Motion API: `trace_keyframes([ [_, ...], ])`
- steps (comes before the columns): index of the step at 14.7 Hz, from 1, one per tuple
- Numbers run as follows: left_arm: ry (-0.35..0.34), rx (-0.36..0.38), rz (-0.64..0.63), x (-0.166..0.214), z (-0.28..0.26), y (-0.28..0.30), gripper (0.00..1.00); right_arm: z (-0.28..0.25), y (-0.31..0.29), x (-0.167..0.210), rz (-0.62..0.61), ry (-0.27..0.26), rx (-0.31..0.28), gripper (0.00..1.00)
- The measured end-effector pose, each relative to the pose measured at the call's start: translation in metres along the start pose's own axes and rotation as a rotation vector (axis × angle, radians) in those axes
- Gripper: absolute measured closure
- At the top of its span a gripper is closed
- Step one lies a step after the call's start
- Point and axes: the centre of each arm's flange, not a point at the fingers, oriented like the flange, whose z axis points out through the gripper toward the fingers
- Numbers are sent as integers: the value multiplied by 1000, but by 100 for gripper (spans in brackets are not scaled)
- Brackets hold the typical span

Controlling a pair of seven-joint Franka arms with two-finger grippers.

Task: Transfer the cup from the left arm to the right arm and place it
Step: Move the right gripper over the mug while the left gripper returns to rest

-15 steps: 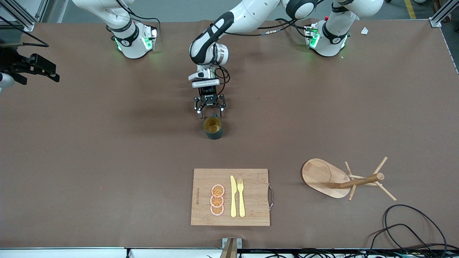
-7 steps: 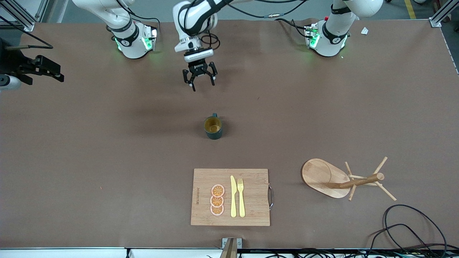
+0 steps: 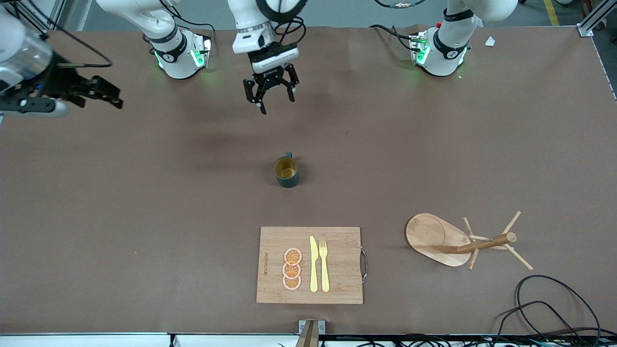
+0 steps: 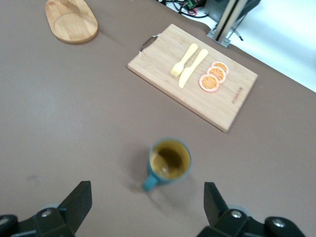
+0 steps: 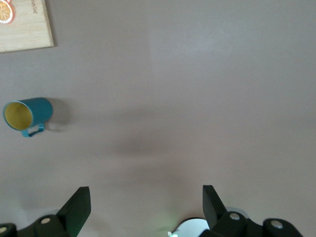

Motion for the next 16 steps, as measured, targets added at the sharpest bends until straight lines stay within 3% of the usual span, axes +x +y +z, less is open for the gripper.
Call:
trace_keyframes([
  [5, -148, 61, -20, 153, 13, -6, 0, 6, -90, -34, 36, 44, -10, 0],
  [7, -201, 60, 5, 219, 18, -19, 0, 8, -97, -31, 31, 75, 7, 0],
  [9, -212, 66, 23, 283, 33, -37, 0, 28, -111, -17, 20, 99, 21, 0],
  [14, -367, 72, 84, 424, 105, -107, 0, 105, -170, 3, 77, 52, -12, 0],
  [16, -395, 61, 96, 464, 121, -136, 0, 132, -182, 15, 82, 52, -14, 0],
])
